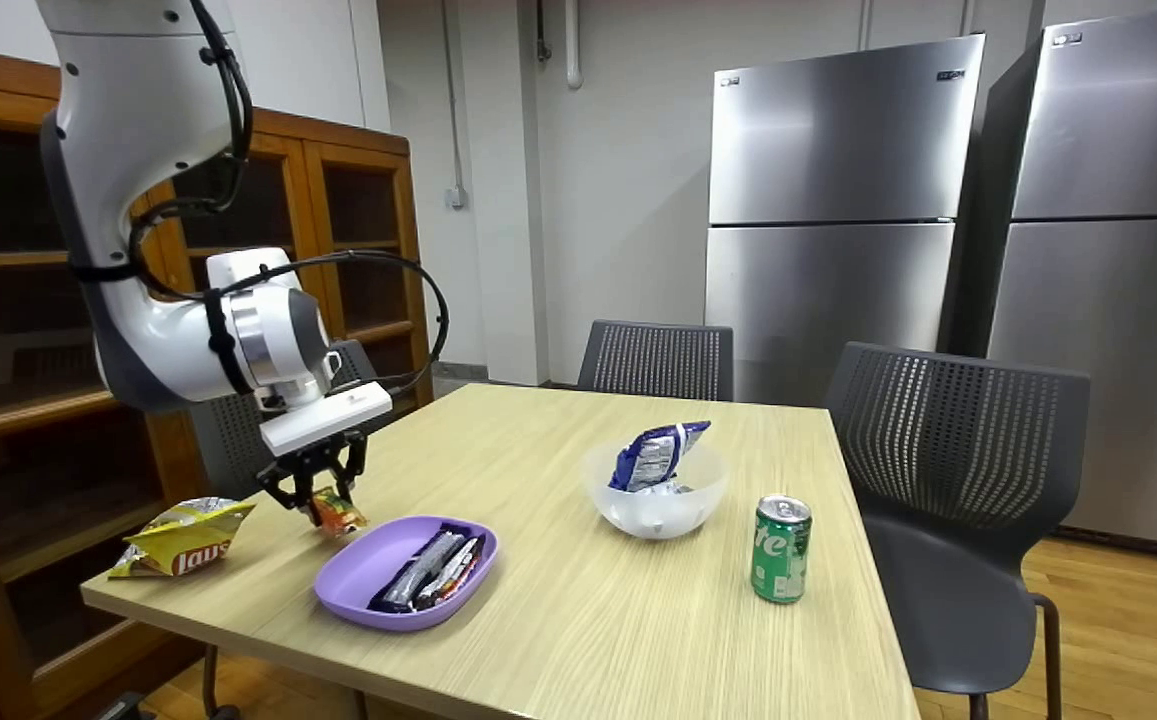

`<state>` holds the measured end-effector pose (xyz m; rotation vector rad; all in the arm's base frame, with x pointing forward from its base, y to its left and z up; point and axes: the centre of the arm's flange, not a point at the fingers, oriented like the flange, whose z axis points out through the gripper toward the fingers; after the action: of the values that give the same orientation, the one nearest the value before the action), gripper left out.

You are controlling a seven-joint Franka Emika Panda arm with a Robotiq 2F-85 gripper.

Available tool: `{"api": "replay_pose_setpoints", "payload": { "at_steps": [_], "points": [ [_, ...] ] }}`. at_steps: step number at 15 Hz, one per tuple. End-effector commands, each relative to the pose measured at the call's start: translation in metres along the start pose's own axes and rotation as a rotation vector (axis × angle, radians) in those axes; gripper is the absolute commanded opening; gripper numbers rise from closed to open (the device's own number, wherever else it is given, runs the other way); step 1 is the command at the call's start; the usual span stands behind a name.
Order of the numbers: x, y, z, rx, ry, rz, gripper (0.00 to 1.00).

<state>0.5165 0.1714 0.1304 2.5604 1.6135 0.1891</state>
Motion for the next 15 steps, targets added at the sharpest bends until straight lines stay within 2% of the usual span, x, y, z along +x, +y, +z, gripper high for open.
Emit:
{"api": "replay_pose_setpoints", "payload": {
  "at_steps": [1,5,8,15],
  "points": [
    [-0.006,-0.003,-0.04,-0.007,0.015,-0.02,0.17],
    [-0.01,-0.009,-0.059,-0.003,0.042,0.022,0.17],
    [-0.024,-0.015,-0.067,-0.002,0.042,0.101,0.17],
    [-0.075,-0.037,-0.066,0.028,0.015,0.316,0.17]
  ]
}}
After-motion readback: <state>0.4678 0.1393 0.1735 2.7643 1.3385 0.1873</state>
